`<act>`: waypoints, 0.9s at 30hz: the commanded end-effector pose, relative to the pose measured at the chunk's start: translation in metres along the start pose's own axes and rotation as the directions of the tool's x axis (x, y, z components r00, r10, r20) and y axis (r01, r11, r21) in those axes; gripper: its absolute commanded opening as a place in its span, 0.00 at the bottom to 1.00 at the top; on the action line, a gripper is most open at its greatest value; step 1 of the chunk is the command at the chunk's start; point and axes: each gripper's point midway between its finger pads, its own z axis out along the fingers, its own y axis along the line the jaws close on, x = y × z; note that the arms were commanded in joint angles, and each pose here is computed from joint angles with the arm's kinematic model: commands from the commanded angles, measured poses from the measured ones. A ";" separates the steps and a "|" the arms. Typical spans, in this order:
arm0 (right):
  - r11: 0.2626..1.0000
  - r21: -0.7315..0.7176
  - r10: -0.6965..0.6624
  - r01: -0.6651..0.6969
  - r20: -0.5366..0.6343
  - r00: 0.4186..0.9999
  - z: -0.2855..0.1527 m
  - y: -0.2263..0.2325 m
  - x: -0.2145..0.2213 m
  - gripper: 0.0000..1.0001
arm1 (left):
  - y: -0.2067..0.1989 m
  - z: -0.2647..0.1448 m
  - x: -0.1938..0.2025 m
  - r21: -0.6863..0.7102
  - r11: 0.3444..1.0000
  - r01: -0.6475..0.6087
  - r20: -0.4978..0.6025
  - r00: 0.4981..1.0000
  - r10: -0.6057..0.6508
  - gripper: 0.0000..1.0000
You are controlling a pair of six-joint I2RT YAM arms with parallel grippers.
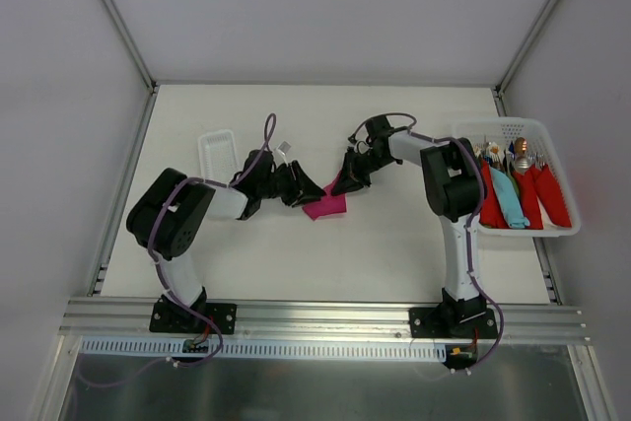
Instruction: Place the utensils on the paper napkin and roll it up
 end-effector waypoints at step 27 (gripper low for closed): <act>0.976 0.150 -0.129 0.159 -0.187 0.974 0.013 -0.030 0.043 0.08 | -0.009 -0.022 -0.005 -0.083 0.983 -0.166 -0.028 0.986 0.164 0.35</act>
